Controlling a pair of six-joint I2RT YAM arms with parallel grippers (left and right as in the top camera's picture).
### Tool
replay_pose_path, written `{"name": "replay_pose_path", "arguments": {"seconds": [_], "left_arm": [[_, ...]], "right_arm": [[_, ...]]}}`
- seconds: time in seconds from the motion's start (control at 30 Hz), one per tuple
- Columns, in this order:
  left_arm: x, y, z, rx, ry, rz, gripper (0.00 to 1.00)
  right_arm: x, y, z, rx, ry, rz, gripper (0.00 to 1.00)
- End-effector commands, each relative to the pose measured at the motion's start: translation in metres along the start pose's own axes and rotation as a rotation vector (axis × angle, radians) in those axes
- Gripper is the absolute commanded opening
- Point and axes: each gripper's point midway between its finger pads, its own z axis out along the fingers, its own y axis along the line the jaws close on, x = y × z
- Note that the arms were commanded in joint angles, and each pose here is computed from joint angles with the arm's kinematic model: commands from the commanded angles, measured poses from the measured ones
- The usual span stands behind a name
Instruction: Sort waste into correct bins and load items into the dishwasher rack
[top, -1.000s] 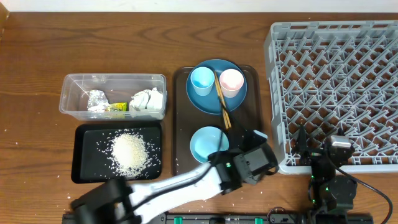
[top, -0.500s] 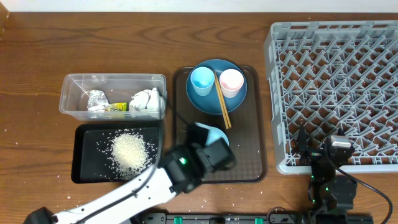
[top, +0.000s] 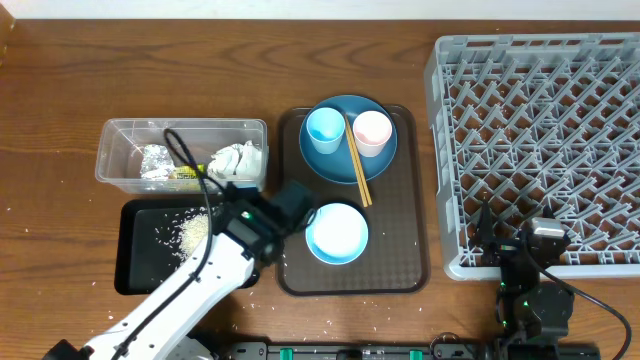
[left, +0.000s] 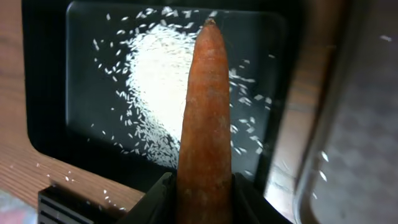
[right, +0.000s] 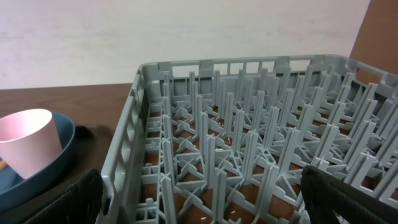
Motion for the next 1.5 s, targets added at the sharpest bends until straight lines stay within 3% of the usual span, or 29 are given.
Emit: {"name": "replay_pose_path", "arguments": {"seconds": [0.0, 0.43, 1.13, 1.3, 1.47], "left_arm": [[0.001, 0.012, 0.013, -0.035, 0.008, -0.062, 0.30], [0.005, -0.002, 0.050, 0.010, -0.039, -0.056, 0.30], [0.007, -0.010, 0.065, 0.039, -0.072, -0.032, 0.30], [0.007, -0.010, 0.065, 0.038, -0.072, -0.032, 0.38], [0.008, -0.009, 0.065, 0.036, -0.070, -0.031, 0.39]], "right_arm": [[0.001, -0.001, 0.000, 0.005, 0.005, 0.003, 0.99], [0.002, -0.001, 0.000, 0.005, 0.005, 0.003, 0.99], [0.002, -0.001, 0.000, 0.005, 0.005, 0.003, 0.99], [0.002, -0.001, 0.000, 0.005, 0.005, 0.003, 0.99], [0.001, -0.001, 0.000, 0.005, 0.005, 0.003, 0.99]]}}
